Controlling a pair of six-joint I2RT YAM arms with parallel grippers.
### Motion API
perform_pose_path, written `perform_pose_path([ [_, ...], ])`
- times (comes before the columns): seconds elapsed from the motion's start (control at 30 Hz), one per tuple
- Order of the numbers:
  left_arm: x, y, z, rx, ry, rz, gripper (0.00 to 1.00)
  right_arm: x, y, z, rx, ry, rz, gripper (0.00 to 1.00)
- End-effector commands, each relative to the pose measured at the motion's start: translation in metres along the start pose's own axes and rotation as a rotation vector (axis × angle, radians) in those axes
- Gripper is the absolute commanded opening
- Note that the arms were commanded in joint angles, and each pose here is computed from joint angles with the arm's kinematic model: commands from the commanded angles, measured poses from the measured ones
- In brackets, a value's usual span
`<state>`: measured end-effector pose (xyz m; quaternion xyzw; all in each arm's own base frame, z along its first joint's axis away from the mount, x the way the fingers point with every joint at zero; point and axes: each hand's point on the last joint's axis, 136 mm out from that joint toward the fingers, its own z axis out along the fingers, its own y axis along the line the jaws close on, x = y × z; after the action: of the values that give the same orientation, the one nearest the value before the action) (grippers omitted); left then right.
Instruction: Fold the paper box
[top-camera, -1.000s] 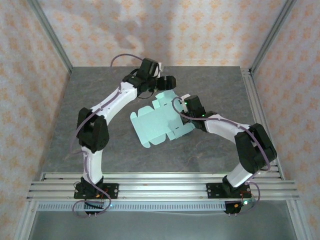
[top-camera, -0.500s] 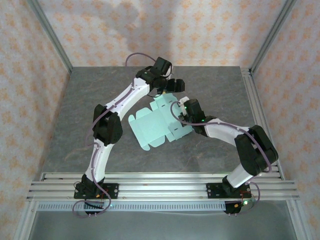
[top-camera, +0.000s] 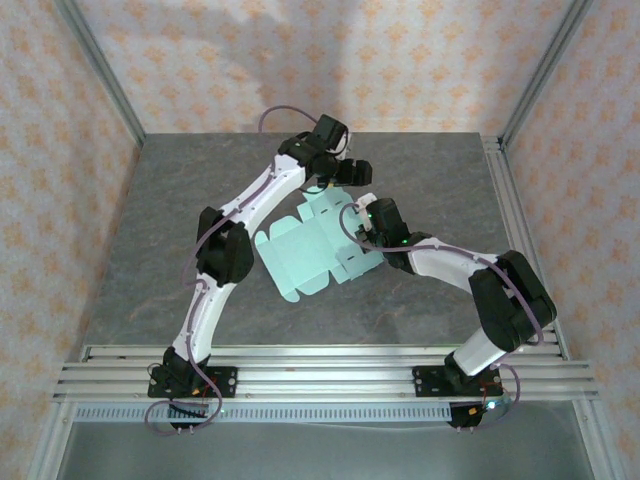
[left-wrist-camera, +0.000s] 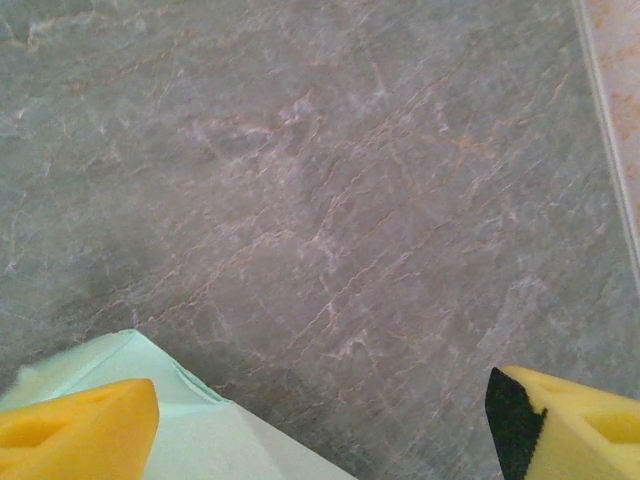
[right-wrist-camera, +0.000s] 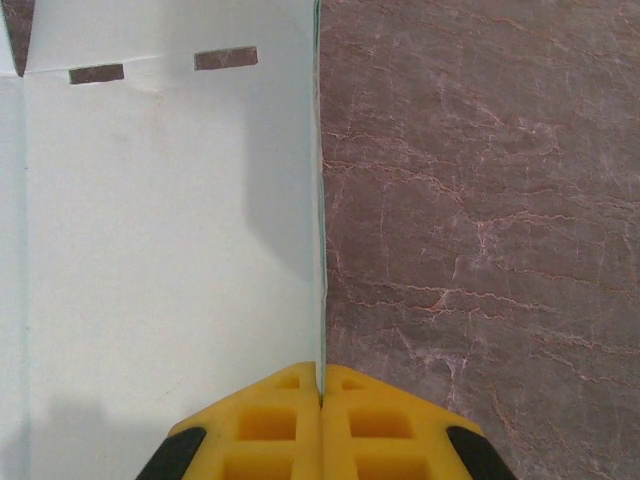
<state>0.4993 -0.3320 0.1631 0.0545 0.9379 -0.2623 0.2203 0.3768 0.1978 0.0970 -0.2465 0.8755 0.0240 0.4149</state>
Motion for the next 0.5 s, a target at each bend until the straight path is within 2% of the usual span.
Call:
perform_pose_path([
  [0.0, 0.006, -0.006, -0.005, 0.009, 0.034, 0.024, 0.86, -0.015, -0.002, -0.008, 0.008, -0.042, -0.013, 0.0],
  [0.2, 0.019, -0.011, -0.013, 0.032, 0.083, 0.023, 0.85, -0.016, -0.006, -0.007, 0.031, -0.04, -0.019, 0.0],
  [0.47, 0.034, -0.021, -0.012, 0.106, 0.137, -0.025, 0.63, -0.02, -0.006, -0.007, 0.032, -0.042, -0.023, 0.0],
])
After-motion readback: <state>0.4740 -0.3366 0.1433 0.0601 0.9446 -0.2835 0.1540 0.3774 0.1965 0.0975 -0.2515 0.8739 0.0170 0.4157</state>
